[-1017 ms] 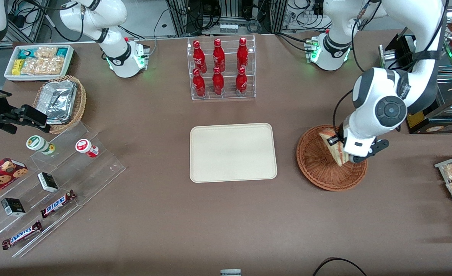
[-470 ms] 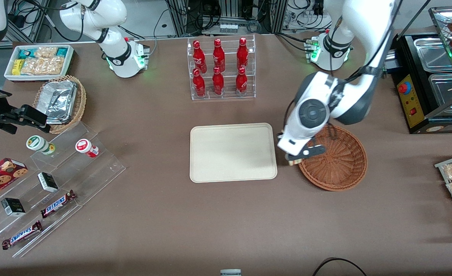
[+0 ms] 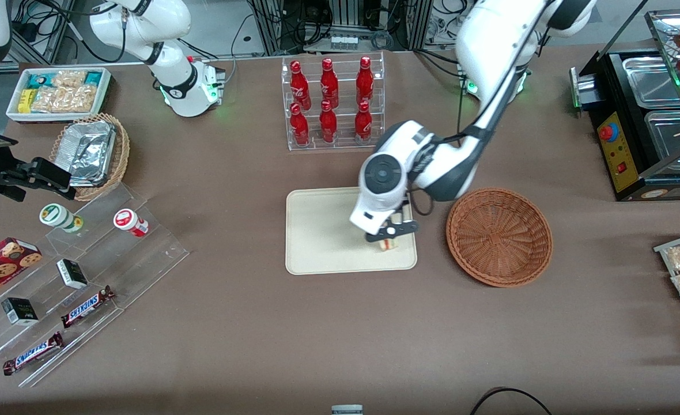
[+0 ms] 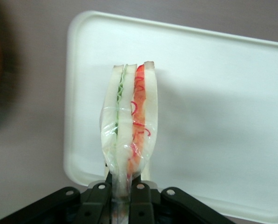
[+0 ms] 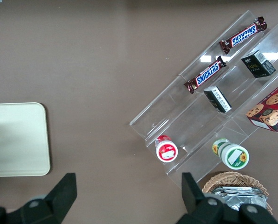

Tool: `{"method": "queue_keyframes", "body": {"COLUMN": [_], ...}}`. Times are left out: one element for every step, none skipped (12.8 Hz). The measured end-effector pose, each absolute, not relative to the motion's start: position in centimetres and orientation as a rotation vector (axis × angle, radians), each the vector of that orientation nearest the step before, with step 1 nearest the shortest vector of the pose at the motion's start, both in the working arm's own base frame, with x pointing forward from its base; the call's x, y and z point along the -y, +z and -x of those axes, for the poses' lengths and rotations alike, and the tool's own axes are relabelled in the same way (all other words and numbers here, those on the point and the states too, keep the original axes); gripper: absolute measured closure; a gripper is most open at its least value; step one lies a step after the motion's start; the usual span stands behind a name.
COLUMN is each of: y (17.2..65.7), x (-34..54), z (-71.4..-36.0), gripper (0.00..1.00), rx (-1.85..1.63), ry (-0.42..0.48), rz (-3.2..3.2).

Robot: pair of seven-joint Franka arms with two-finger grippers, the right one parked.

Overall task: Place sandwich from basket to tray
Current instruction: 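Lower the sandwich onto the cream tray and open the left gripper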

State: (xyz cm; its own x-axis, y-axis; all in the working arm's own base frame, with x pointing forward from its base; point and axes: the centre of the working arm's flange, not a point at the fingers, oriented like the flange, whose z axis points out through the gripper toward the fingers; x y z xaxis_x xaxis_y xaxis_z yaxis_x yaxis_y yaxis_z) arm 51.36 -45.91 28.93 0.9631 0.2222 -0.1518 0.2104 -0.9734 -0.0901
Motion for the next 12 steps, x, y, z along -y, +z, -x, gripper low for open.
{"method": "queue_keyframes", "body": {"y": [28.3,27.6,27.0,26.5,26.2,25.9,25.6,25.4,25.1,24.7,24.4,24.4], "x": [47.8,49.2,50.2,50.8,51.2,51.4,51.4,51.3,51.3,51.3,51.3,51.4], "z": [-50.8,-50.5,-50.4,-50.4,-50.4,-50.5,-50.5,-50.6,-50.6,-50.6,-50.6,-50.6], "gripper": [0.87,0.87,0.87,0.87,0.87,0.87,0.87,0.87,0.87,0.84,0.82,0.74], "rx": [0.348,0.364,0.377,0.391,0.400,0.403,0.405,0.406,0.407,0.410,0.413,0.414], "ry": [0.228,0.205,0.182,0.165,0.155,0.148,0.145,0.146,0.150,0.153,0.152,0.148], "rz": [3.049,3.053,3.056,3.057,3.061,3.064,3.066,3.063,3.059,3.057,3.059,3.062]}}
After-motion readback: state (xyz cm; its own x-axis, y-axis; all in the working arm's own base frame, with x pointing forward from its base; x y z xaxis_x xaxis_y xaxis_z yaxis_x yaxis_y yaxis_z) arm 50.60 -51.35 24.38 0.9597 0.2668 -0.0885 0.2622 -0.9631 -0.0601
